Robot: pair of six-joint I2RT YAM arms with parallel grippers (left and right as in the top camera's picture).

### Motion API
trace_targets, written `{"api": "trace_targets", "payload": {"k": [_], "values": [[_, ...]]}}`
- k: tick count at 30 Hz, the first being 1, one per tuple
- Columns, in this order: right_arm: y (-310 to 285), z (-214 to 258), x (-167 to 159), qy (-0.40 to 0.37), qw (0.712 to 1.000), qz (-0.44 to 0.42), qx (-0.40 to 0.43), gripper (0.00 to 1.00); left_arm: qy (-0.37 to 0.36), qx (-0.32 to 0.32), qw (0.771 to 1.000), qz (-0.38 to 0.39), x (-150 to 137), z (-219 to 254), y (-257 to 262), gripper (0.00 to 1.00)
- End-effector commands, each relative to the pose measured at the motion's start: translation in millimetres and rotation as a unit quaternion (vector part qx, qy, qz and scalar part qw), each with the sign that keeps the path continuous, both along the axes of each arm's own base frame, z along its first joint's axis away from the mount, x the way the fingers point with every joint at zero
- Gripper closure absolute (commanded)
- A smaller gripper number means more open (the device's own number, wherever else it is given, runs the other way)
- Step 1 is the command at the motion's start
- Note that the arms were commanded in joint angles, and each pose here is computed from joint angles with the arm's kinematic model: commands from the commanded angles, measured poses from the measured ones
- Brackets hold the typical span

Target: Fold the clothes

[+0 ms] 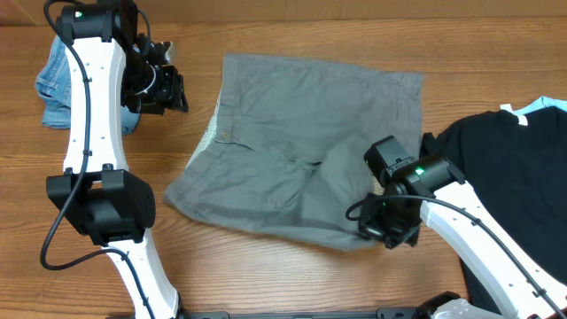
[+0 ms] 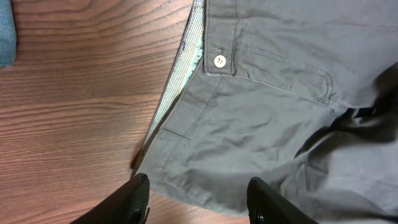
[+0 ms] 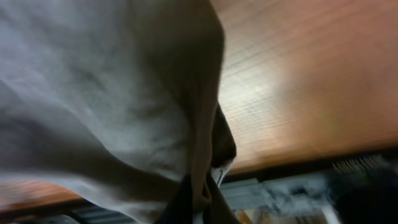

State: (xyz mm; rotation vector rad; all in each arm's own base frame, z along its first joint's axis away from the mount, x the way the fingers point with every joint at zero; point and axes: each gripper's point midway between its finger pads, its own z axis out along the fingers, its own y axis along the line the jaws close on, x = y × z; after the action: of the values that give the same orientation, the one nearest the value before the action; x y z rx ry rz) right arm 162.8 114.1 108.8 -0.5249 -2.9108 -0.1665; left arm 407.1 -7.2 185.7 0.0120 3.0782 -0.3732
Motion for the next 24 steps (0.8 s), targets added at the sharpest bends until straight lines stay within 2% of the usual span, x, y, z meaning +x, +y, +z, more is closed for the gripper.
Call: {"api": "trace_targets", "payload": {"k": [1, 2, 3, 4, 5, 7, 8, 12, 15, 20, 24], "values": [[-16, 5, -9, 0.017, 0.999, -0.019, -0.041, 0.96, -0.019, -0.005, 1.000, -0.019, -3, 13, -5, 0.46], [-17, 5, -12, 0.022, 0.999, -0.019, -0.043, 0.96, -0.019, -0.005, 1.000, -0.019, -3, 13, -5, 0.46], [-18, 5, -13, 0.024, 0.999, -0.020, -0.044, 0.80, -0.019, -0.005, 1.000, -0.019, -3, 13, -6, 0.46], [-18, 5, -14, 0.026, 0.998, -0.020, -0.045, 0.53, -0.019, -0.005, 1.000, -0.019, -3, 13, -5, 0.45], [-19, 6, -15, 0.029, 0.998, -0.020, -0.046, 0.41, -0.019, -0.004, 1.000, -0.019, -3, 13, -5, 0.45], [-20, 6, -19, 0.036, 0.998, -0.020, -0.050, 0.27, -0.019, -0.004, 1.000, -0.019, -3, 13, -5, 0.44], [-22, 7, -20, 0.039, 0.998, -0.019, -0.054, 0.24, -0.019, -0.004, 1.000, -0.019, -3, 13, -5, 0.42], [-27, 6, -17, 0.029, 0.997, -0.017, -0.067, 0.20, -0.020, -0.004, 1.000, -0.021, -3, 13, -5, 0.39], [-20, 2, -1, -0.004, 0.998, -0.019, -0.054, 0.19, -0.021, -0.003, 0.999, -0.026, -3, 13, -5, 0.37], [-4, -10, 39, -0.086, 0.996, -0.023, -0.021, 0.20, -0.023, -0.001, 0.999, -0.025, -2, 12, -4, 0.31], [-20, -24, 78, -0.158, 0.985, -0.054, -0.047, 0.22, -0.027, -0.001, 0.999, -0.025, 4, 4, -4, 0.23]]}}
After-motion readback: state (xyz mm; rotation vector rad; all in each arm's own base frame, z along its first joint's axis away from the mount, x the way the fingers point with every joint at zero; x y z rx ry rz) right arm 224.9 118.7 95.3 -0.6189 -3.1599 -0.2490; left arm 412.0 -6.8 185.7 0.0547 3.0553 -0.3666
